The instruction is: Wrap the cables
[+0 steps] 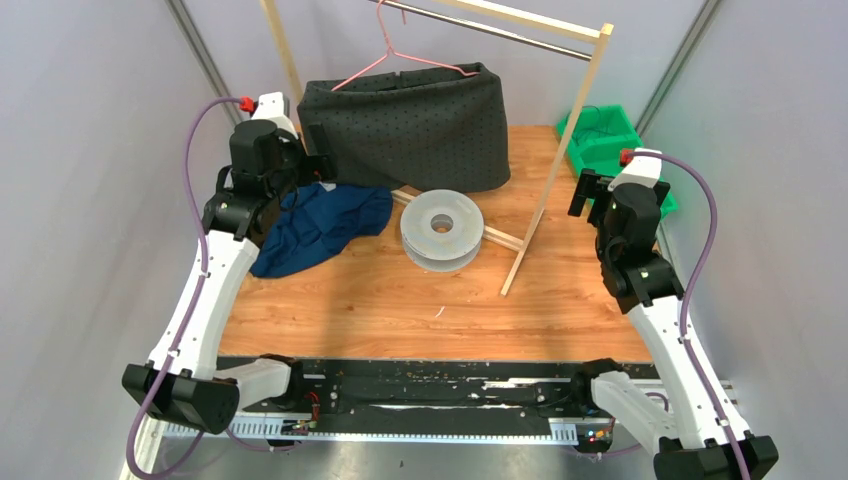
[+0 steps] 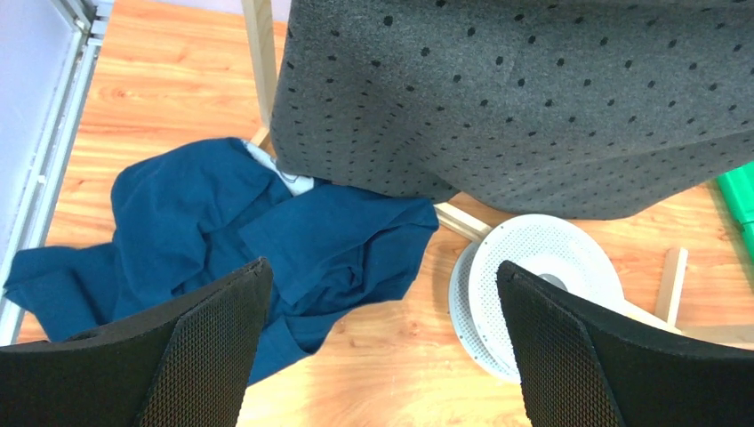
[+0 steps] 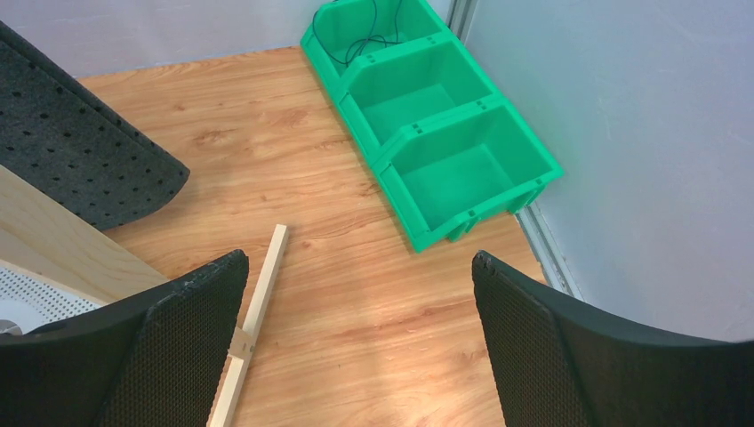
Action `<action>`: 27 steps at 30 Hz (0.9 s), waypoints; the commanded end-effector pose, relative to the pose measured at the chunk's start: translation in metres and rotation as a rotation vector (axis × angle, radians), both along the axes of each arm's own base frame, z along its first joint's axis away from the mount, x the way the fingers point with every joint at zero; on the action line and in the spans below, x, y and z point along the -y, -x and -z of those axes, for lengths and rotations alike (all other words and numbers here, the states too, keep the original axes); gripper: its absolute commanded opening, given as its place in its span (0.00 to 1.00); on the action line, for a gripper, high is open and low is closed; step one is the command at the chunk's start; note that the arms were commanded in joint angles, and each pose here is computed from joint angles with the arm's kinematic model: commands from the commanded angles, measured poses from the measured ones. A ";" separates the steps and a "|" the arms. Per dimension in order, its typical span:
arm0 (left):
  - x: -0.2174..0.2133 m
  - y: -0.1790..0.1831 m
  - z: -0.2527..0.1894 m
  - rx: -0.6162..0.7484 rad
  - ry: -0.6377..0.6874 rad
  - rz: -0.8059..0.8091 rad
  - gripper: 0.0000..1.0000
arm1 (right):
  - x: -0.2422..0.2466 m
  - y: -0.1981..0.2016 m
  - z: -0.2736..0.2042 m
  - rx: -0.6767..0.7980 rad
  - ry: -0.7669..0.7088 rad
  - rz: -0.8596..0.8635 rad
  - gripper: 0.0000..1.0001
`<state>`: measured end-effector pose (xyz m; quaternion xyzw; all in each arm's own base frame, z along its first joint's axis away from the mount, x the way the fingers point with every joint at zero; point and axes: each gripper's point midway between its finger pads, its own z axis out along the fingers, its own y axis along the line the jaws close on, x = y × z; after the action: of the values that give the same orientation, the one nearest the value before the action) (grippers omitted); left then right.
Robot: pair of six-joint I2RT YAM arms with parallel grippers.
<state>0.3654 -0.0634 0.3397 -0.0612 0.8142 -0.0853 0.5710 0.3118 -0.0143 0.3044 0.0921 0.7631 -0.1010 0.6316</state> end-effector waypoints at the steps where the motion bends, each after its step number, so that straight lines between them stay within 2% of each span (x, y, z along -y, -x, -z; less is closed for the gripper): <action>1: 0.000 0.001 0.000 -0.006 0.008 -0.001 1.00 | 0.007 0.005 -0.014 0.028 -0.009 0.027 0.98; 10: -0.001 0.004 0.002 -0.013 -0.001 0.004 1.00 | 0.004 0.010 -0.010 -0.003 -0.004 0.003 1.00; 17: 0.017 0.009 0.012 -0.023 0.014 0.118 1.00 | -0.007 0.010 -0.010 -0.010 -0.007 -0.066 1.00; 22: 0.031 0.012 0.007 -0.012 0.033 0.199 1.00 | -0.022 0.016 0.003 -0.077 -0.012 -0.165 1.00; 27: 0.046 0.025 -0.008 0.030 0.036 0.305 1.00 | -0.033 0.043 0.014 -0.195 -0.036 -0.247 1.00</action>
<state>0.3538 -0.0943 0.3246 0.0059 0.8253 -0.1514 0.5440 0.2955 0.0096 0.2928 0.0293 0.8040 -0.0487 0.5920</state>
